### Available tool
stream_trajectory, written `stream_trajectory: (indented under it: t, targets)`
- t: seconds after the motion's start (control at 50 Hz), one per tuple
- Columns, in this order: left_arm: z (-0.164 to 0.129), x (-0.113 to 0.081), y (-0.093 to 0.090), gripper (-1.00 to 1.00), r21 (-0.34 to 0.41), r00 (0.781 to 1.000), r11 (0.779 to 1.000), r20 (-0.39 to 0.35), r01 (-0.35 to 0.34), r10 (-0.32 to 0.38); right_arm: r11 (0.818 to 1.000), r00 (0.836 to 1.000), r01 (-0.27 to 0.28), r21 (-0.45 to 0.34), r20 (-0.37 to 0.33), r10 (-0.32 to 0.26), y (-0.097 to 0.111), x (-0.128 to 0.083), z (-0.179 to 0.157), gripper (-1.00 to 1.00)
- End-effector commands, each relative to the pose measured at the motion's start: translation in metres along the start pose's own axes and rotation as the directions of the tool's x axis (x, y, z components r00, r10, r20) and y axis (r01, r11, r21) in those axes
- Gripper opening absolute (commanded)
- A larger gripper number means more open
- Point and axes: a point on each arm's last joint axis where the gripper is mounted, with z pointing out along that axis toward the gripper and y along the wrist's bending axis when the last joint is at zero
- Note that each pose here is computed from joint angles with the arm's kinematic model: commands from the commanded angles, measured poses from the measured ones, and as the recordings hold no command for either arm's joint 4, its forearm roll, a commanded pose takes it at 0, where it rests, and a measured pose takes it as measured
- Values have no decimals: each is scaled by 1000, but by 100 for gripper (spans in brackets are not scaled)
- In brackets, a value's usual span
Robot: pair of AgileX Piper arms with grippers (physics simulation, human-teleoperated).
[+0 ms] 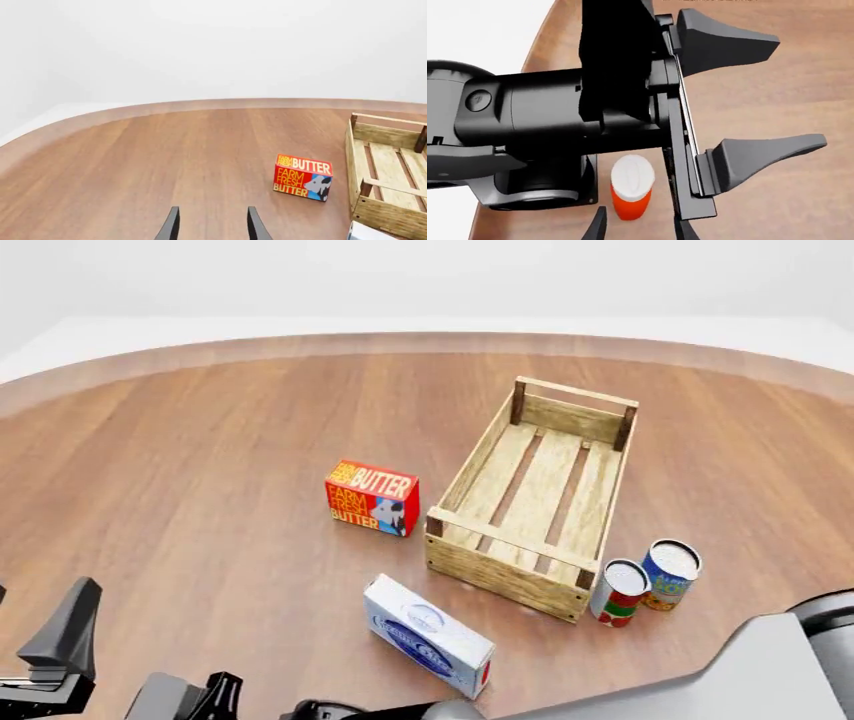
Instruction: Pick up the ketchup, and put it in the wooden tray.
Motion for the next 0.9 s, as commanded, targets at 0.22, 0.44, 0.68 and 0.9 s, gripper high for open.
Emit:
stream_trajectory:
  t: [0.22, 0.44, 0.68, 0.9]
  targets:
    - [0, 0, 0, 100, 0, 1000, 1000, 0, 0, 0, 999, 999, 41, -11, -12, -41, 6, 6, 15, 100]
    - [0, 0, 0, 100, 0, 1000, 1000, 0, 0, 0, 999, 998, 52, -3, -33, -52, 0, 16, 28, 100]
    - [0, 0, 0, 100, 0, 1000, 1000, 0, 0, 0, 997, 996, 71, -5, -44, -71, 1, 21, 37, 100]
    - [0, 0, 0, 100, 0, 1000, 1000, 0, 0, 0, 996, 995, 88, 0, -36, -88, -2, 19, 40, 100]
